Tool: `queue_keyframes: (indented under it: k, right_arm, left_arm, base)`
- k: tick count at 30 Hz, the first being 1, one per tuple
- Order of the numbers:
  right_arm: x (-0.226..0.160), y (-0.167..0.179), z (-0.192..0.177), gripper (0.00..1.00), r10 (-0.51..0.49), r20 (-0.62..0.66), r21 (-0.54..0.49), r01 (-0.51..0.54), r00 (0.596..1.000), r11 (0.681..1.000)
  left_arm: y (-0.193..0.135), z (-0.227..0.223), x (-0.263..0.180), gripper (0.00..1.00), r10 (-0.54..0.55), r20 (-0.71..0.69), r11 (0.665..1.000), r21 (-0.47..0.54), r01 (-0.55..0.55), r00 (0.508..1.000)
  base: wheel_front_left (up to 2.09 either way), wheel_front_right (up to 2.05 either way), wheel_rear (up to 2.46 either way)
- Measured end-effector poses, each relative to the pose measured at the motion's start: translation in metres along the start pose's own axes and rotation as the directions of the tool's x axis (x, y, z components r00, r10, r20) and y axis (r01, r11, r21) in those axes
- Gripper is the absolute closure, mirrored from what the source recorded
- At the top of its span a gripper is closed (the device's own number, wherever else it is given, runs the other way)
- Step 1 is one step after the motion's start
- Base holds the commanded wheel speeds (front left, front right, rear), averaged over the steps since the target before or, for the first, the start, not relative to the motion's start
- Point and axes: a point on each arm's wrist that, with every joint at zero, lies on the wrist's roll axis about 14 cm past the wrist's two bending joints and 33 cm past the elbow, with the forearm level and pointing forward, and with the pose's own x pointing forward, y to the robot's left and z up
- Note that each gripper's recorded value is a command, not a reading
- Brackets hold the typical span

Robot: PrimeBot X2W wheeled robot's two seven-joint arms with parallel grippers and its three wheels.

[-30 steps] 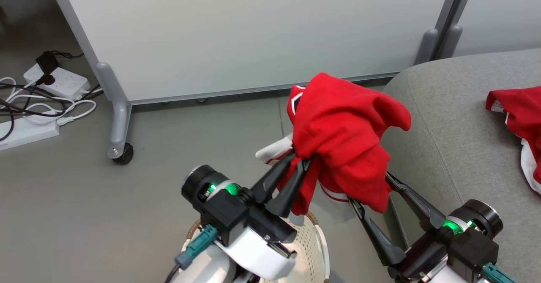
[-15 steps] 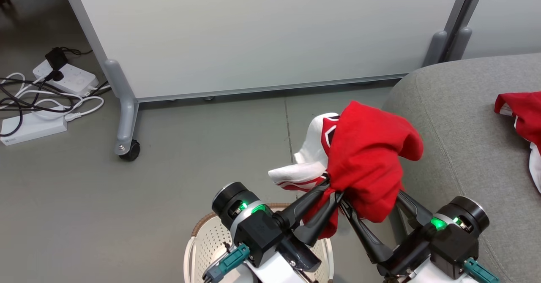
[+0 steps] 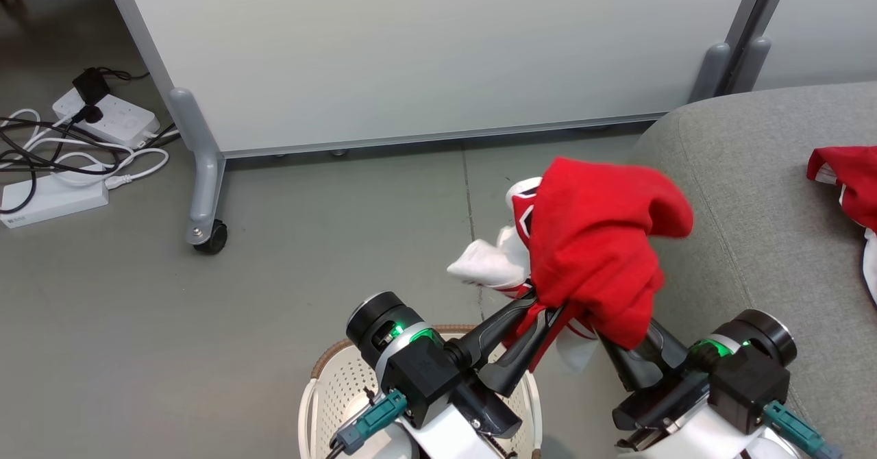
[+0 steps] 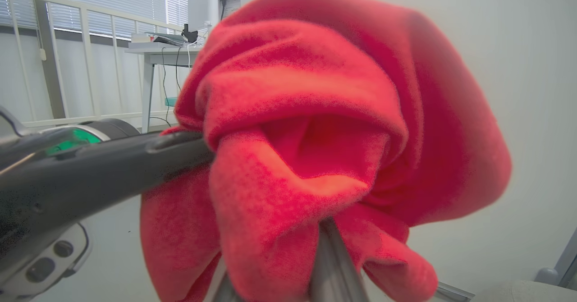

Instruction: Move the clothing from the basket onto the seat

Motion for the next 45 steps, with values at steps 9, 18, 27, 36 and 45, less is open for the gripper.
queue_keyframes:
  k: [9,18,27,36,45]
  right_arm:
    - [0.002,-0.011,0.019,1.00,-0.057,0.064,0.010,0.057,0.996,0.998]
    - [-0.005,-0.032,0.027,1.00,-0.147,0.093,0.017,0.146,0.985,0.989]
    - [-0.032,-0.075,0.024,1.00,-0.296,0.070,-0.027,0.299,0.953,0.954]
    - [-0.072,-0.106,-0.011,1.00,-0.453,-0.046,-0.030,0.452,0.890,0.891]
    - [-0.083,-0.107,-0.030,1.00,-0.478,-0.107,-0.023,0.479,0.872,0.878]
  left_arm:
    - [0.005,0.004,0.000,0.00,0.019,0.012,1.000,0.003,-0.019,1.000]
    - [0.010,0.008,-0.002,0.00,0.041,0.018,0.999,0.029,-0.042,0.999]
    - [0.013,-0.014,-0.012,0.00,0.049,-0.051,0.996,0.071,-0.046,0.997]
    - [0.010,-0.058,-0.033,0.00,0.046,-0.190,0.998,0.055,-0.036,0.981]
    - [-0.003,-0.093,-0.057,0.00,0.010,-0.309,1.000,0.030,-0.001,0.951]
  base:
    - [0.00,0.00,0.00]
    - [0.00,0.00,0.00]
    - [0.00,0.00,0.00]
    - [0.00,0.00,0.00]
    - [0.00,0.00,0.00]
